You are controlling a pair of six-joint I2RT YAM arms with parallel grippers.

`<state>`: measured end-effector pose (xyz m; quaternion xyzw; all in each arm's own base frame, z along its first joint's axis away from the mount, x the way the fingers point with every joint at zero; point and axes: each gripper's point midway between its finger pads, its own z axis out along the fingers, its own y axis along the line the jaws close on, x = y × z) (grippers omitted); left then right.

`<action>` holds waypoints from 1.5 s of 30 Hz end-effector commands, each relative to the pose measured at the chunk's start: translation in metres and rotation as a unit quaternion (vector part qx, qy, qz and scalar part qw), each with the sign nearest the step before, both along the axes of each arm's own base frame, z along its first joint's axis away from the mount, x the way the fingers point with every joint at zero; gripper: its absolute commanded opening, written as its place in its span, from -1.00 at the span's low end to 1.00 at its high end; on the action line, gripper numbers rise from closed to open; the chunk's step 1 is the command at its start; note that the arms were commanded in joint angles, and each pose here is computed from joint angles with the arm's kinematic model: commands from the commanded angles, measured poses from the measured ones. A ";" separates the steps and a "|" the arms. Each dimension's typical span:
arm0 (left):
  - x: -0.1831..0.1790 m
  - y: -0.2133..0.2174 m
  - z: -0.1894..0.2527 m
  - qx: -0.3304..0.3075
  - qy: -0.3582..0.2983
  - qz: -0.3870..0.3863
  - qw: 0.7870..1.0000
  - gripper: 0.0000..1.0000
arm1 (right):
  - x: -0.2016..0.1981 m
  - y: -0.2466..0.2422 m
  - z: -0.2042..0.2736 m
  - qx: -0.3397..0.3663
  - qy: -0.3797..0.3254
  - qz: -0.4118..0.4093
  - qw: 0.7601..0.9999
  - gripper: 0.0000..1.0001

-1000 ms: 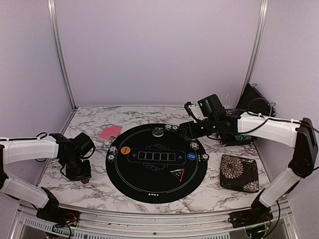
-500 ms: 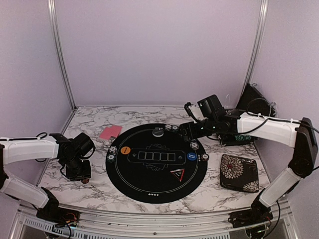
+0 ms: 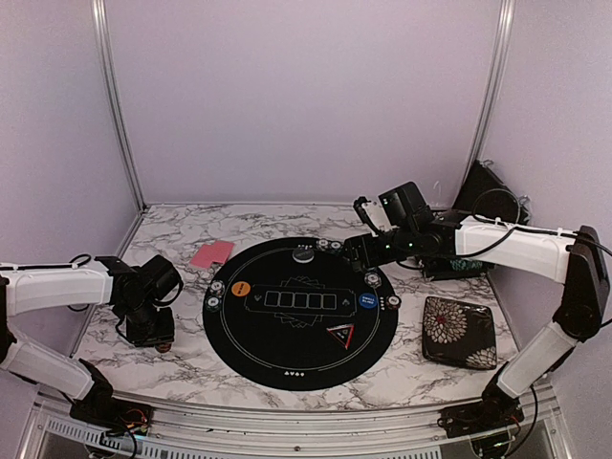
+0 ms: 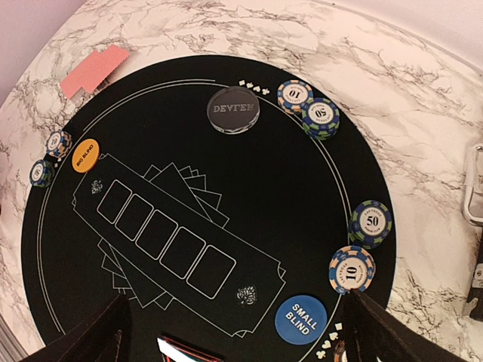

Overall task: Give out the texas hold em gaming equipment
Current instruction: Pick up the pile of poker chips from the pile of poker chips.

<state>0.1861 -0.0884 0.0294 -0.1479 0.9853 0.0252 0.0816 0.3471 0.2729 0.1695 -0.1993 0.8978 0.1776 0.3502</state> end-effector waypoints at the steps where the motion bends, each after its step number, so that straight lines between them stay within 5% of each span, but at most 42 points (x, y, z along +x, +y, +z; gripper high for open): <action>1: -0.002 0.004 -0.001 0.008 -0.003 0.005 1.000 -0.12 | 0.005 0.003 0.004 0.006 -0.009 0.004 1.000 0.88; 45: 0.003 0.002 0.013 0.007 -0.011 -0.005 1.000 -0.14 | 0.006 0.004 0.002 0.006 -0.007 0.003 1.000 0.88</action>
